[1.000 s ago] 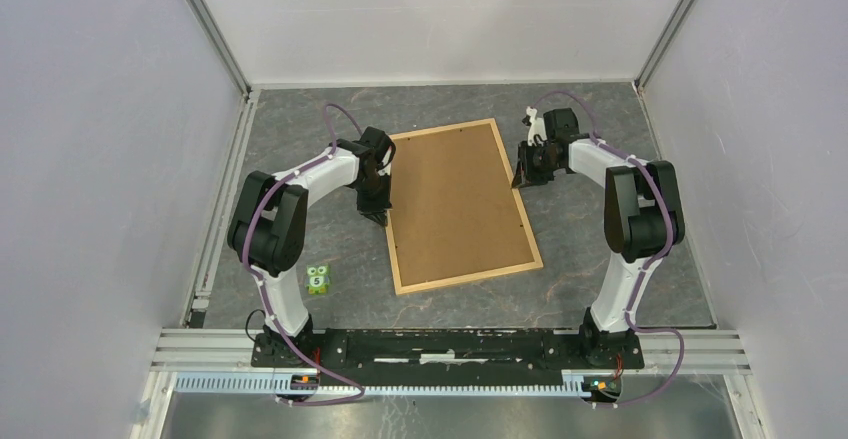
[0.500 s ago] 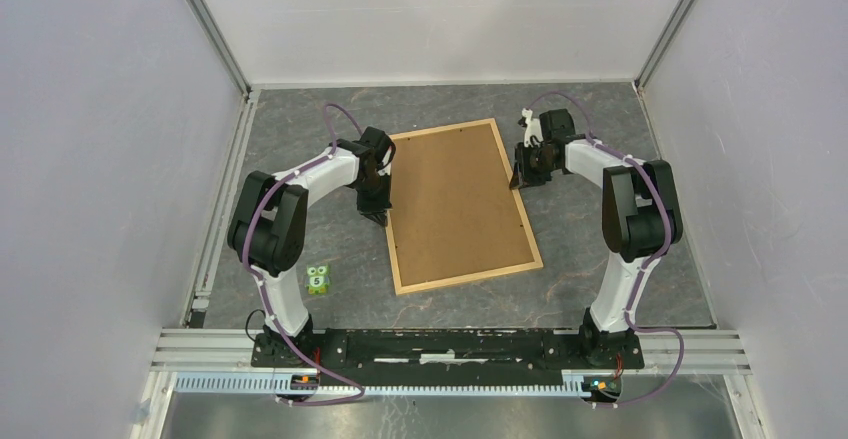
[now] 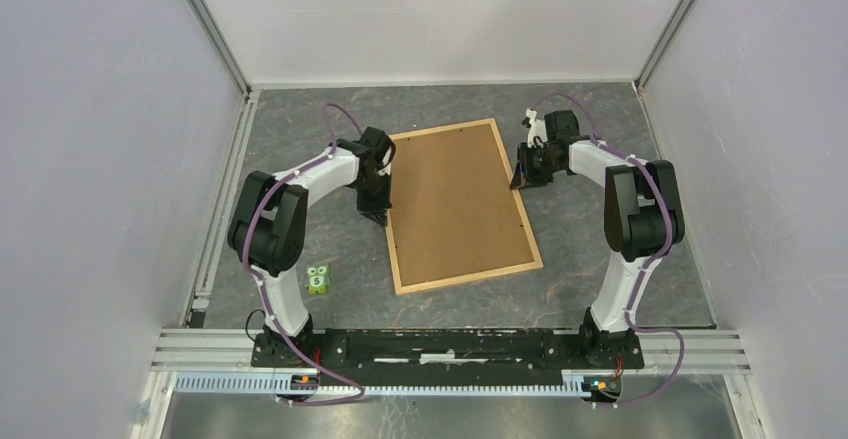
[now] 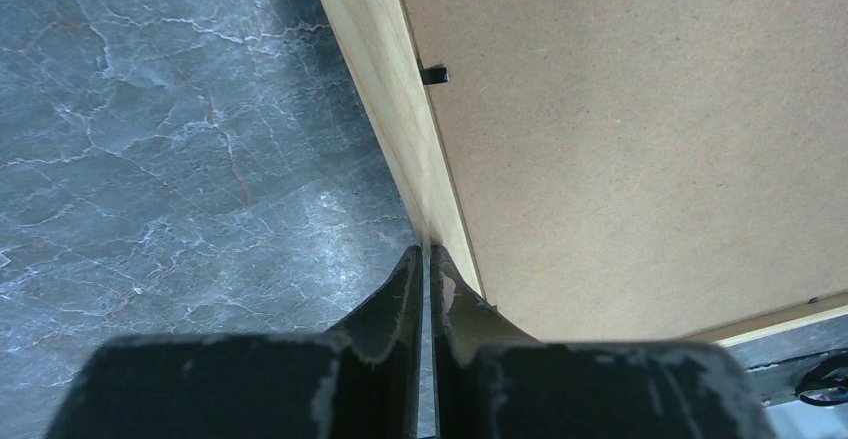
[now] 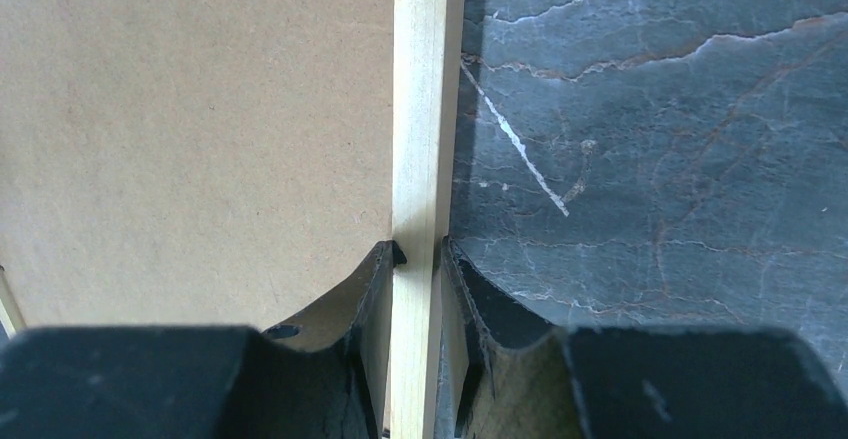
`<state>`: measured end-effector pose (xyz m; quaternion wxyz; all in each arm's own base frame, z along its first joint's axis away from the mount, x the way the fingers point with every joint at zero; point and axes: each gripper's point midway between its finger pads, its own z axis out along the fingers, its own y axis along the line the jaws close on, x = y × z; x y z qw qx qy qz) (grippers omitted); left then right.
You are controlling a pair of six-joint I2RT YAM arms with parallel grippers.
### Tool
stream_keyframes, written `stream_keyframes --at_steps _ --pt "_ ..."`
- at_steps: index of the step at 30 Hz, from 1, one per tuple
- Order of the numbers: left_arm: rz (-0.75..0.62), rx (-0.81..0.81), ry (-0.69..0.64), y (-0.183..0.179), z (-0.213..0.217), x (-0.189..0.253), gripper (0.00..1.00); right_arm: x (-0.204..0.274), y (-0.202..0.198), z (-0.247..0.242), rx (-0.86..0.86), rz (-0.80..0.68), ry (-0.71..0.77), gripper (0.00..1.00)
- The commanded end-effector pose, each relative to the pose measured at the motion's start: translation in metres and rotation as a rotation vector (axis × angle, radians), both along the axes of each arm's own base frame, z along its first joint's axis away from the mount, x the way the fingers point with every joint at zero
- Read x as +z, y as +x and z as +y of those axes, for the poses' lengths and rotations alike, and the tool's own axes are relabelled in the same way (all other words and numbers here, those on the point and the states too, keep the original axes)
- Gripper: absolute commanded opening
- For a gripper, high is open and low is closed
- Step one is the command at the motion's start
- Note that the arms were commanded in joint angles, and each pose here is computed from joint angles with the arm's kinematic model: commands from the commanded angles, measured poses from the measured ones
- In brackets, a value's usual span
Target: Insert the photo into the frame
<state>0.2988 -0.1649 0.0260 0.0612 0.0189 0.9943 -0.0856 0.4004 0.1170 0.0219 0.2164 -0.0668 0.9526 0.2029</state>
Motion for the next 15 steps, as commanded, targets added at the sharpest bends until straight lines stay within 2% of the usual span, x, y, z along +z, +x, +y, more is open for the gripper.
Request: stream_keyframes --at_steps 1,15 --pt "0.032 -0.054 0.104 -0.0058 0.019 -0.0253 0.11 -0.0135 -0.0196 -0.0111 0.004 0.064 -0.049 0.29" --pt "0.033 -0.055 0.099 -0.0061 0.018 -0.0249 0.11 -0.0155 -0.0192 -0.0166 -0.017 0.073 -0.027 0.29"
